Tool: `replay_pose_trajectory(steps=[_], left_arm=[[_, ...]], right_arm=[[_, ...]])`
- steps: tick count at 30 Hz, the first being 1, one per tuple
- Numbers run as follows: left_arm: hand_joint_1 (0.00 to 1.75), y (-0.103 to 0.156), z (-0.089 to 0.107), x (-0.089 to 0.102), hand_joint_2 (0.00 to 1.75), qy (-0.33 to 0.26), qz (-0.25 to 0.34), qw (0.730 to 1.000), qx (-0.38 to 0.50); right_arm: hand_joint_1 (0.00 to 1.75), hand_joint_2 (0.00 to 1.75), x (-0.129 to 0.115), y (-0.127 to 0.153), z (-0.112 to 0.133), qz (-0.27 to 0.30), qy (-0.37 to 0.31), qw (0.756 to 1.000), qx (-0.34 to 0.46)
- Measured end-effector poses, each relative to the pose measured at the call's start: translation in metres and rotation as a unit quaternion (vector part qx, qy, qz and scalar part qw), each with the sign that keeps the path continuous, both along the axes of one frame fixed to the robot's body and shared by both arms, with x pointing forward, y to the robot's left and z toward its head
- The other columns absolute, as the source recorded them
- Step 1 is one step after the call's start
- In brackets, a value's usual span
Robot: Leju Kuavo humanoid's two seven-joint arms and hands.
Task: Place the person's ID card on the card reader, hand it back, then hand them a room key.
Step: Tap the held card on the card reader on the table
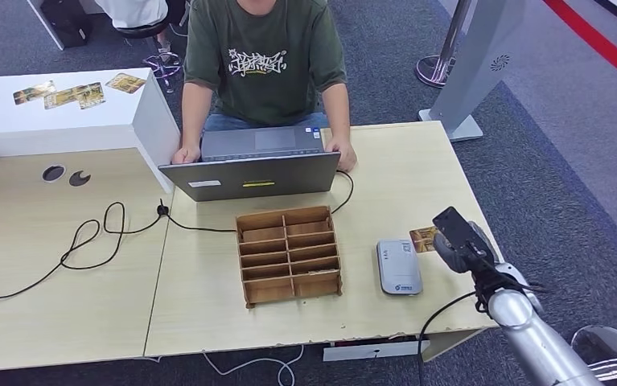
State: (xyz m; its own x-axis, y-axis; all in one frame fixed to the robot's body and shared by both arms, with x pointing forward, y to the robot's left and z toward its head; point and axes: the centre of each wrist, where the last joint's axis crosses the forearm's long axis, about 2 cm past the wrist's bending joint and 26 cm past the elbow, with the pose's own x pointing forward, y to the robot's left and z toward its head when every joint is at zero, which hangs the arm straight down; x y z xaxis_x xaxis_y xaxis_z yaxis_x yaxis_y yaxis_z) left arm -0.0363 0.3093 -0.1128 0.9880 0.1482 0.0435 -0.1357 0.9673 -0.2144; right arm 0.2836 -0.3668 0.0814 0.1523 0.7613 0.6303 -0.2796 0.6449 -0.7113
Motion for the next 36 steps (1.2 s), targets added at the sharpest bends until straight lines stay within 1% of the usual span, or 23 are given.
replay_pose_trajectory(steps=[7, 17, 25, 29, 36], left_arm=[[0.00, -0.002, 0.000, 0.000, 0.00, -0.001, 0.003, 1.000, -0.002], [0.00, -0.004, 0.000, -0.001, 0.00, -0.004, 0.004, 1.000, -0.003], [0.00, -0.005, 0.000, -0.001, 0.00, -0.004, 0.007, 1.000, -0.005], [0.00, -0.005, 0.000, -0.001, 0.00, -0.004, 0.003, 1.000, -0.005], [0.00, -0.004, 0.000, -0.001, 0.00, -0.004, -0.001, 1.000, -0.005]], right_arm=[[1.75, 1.75, -0.011, 0.016, 0.000, 0.019, -0.018, 1.000, 0.010], [1.75, 1.75, -0.020, 0.026, 0.007, 0.031, -0.039, 0.999, 0.013], [1.75, 1.75, -0.025, 0.032, 0.005, 0.049, -0.023, 0.998, 0.015], [1.75, 1.75, -0.021, 0.033, 0.002, 0.056, -0.005, 0.998, 0.014], [1.75, 1.75, -0.016, 0.028, -0.006, 0.050, 0.023, 0.998, 0.004]])
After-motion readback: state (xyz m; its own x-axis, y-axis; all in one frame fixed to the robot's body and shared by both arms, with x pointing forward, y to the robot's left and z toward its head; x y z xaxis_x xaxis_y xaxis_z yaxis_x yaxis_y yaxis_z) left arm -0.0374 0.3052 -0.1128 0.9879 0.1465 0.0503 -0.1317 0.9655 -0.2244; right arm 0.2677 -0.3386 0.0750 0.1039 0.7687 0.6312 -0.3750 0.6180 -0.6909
